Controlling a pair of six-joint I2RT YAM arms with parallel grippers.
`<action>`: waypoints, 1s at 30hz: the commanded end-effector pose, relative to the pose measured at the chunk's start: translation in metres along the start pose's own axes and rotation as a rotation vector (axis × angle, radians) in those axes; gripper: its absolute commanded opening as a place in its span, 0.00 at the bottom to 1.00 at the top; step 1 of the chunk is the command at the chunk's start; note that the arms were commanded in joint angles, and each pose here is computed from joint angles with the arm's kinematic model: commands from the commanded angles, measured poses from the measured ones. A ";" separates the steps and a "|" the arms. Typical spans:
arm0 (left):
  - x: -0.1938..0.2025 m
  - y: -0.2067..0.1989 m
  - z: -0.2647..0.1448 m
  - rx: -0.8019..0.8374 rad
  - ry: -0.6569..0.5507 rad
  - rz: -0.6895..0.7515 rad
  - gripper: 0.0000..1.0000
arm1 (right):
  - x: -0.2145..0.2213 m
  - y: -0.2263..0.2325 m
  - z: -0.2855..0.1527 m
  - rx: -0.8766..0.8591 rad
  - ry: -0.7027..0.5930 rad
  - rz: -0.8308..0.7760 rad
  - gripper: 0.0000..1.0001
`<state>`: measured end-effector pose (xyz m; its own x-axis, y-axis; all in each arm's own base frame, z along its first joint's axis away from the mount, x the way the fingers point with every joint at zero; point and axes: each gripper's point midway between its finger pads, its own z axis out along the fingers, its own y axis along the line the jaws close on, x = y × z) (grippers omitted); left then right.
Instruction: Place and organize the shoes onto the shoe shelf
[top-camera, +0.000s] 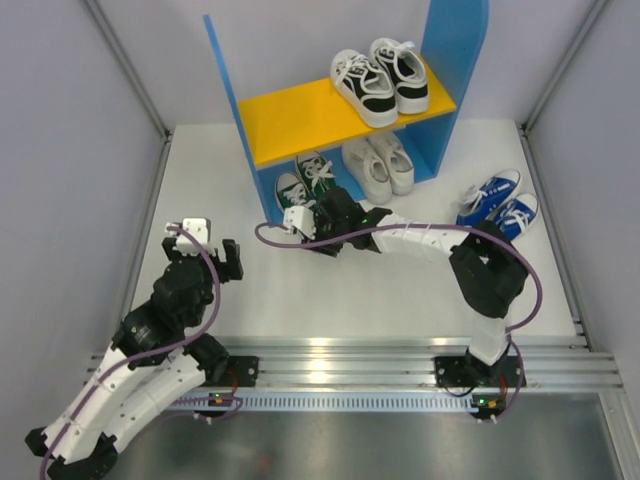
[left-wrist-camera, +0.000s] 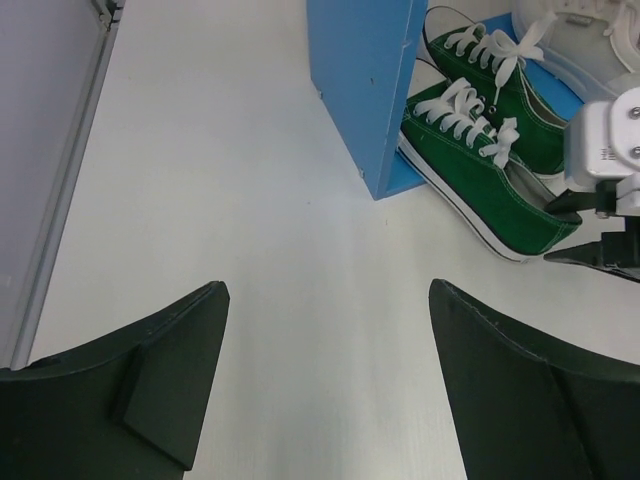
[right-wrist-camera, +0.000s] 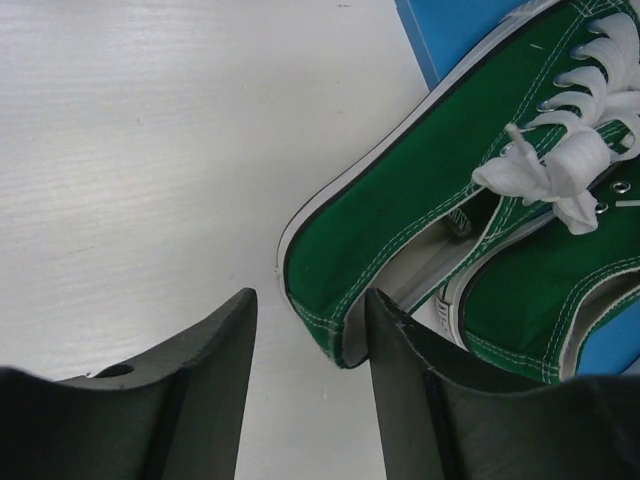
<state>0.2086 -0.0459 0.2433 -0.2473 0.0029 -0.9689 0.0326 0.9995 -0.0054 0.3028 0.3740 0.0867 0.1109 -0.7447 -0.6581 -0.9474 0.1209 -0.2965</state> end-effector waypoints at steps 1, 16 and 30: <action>-0.016 0.004 -0.002 -0.007 -0.074 -0.029 0.87 | -0.018 -0.008 0.007 0.019 -0.021 0.001 0.44; -0.021 0.008 -0.009 -0.006 -0.108 -0.063 0.86 | -0.079 -0.059 -0.001 0.198 -0.182 0.085 0.00; -0.023 0.009 -0.012 0.002 -0.124 -0.077 0.86 | -0.090 -0.100 0.014 0.308 -0.195 0.099 0.00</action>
<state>0.2008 -0.0371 0.2595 -0.1682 -0.0555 -0.9842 0.0253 0.9978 -0.0606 0.3557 0.4238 0.1205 0.0343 -0.6630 -0.7479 -0.9033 0.2997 -0.3071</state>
